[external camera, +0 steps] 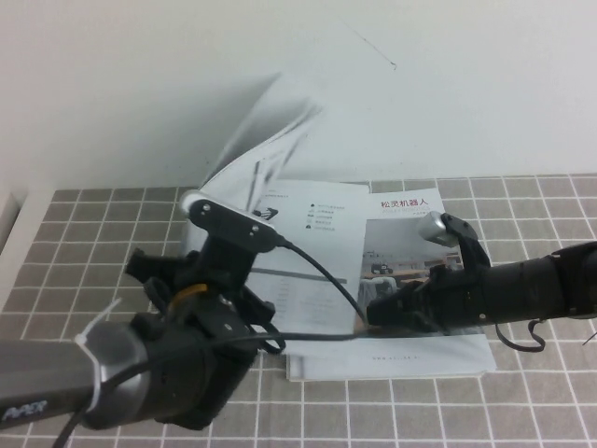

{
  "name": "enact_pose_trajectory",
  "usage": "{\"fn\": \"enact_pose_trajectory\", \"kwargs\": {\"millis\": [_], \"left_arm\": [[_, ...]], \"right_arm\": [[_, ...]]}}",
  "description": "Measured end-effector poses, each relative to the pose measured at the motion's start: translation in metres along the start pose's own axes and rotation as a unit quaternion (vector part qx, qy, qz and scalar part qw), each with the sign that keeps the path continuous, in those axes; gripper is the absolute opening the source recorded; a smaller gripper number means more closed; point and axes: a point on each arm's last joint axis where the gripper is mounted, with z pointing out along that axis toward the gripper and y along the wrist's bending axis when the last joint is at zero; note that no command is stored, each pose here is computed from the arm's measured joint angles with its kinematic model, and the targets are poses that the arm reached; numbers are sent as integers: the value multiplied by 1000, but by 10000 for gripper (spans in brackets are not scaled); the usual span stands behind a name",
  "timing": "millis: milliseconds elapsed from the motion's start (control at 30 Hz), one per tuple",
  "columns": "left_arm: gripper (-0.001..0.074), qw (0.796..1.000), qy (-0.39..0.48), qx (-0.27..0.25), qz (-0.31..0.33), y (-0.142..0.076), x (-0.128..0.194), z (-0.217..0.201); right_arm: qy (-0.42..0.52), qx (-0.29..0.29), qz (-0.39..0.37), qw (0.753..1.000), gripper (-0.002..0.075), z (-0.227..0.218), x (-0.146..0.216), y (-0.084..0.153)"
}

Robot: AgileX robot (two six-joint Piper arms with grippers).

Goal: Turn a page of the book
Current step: Open the closed book

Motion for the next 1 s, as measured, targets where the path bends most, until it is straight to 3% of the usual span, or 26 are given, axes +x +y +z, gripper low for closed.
{"fn": "enact_pose_trajectory", "kwargs": {"millis": [200, 433, 533, 733, 833, 1000], "left_arm": [[-4, 997, 58, -24, -38, 30, 6, 14], [-4, 989, 101, 39, -99, 43, 14, 31], [-4, 987, 106, 41, -111, 49, 16, 35], [-4, 986, 108, 45, -117, 51, 16, 37], [-4, 986, 109, 52, -116, 50, 16, 36], [-4, 988, 105, 52, -100, 51, 15, 35]], "right_arm": [[2, 0, -2, 1000, -1, 0, 0, 0], [-6, -30, -46, 998, -1, 0, 1, 4], [-17, -66, -61, 996, -1, 3, 3, 11], [-16, -86, -117, 989, -1, 26, -8, 38], [-16, -72, -146, 987, -1, 43, -18, 56], [-13, -1, -170, 985, -2, 64, -31, 75]]}}
